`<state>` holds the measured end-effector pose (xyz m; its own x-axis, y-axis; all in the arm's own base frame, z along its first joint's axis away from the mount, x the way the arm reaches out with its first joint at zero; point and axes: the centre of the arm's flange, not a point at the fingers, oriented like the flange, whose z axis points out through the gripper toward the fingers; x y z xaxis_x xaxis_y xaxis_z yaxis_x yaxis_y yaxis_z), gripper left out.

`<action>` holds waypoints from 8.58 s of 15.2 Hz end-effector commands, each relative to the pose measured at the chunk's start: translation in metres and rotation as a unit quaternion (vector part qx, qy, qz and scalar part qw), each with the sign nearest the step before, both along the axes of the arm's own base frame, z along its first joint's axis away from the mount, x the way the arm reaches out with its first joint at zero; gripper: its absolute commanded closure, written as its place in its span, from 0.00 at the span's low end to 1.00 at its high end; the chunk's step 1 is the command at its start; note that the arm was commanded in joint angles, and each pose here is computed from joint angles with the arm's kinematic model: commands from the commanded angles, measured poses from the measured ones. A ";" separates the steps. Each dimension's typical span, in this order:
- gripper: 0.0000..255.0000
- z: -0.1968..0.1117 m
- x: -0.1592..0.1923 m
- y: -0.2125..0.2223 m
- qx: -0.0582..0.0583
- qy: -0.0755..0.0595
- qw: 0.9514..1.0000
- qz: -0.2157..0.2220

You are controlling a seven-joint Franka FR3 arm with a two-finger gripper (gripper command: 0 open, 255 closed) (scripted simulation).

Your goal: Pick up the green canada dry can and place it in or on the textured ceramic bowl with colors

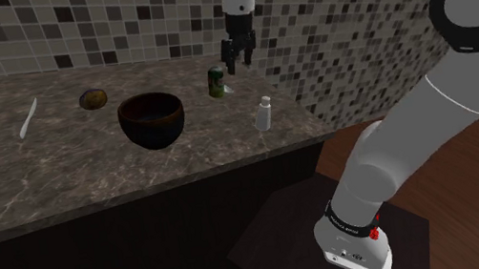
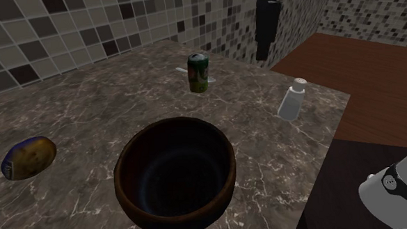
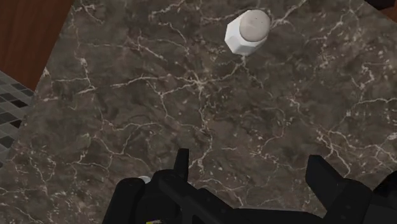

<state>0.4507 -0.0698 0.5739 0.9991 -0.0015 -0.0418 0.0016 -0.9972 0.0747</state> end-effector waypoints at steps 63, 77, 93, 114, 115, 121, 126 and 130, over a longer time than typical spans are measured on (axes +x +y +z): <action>1.00 0.035 0.163 -0.105 0.021 0.017 0.998 -0.048; 1.00 0.100 0.159 -0.079 0.021 0.017 0.998 -0.048; 1.00 0.116 0.132 0.130 0.021 0.017 0.998 -0.048; 1.00 0.068 0.116 0.257 0.021 0.017 0.998 -0.048; 1.00 0.063 0.116 0.257 0.021 0.017 0.998 -0.048; 1.00 0.031 0.116 0.257 0.021 0.017 0.998 -0.048; 1.00 0.029 0.116 0.257 0.021 0.017 0.998 -0.048; 0.00 0.029 0.116 0.257 0.021 0.017 0.998 -0.048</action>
<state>0.5665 0.1874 0.6023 0.9924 -0.0948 -0.0786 -0.0922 -0.9951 0.0350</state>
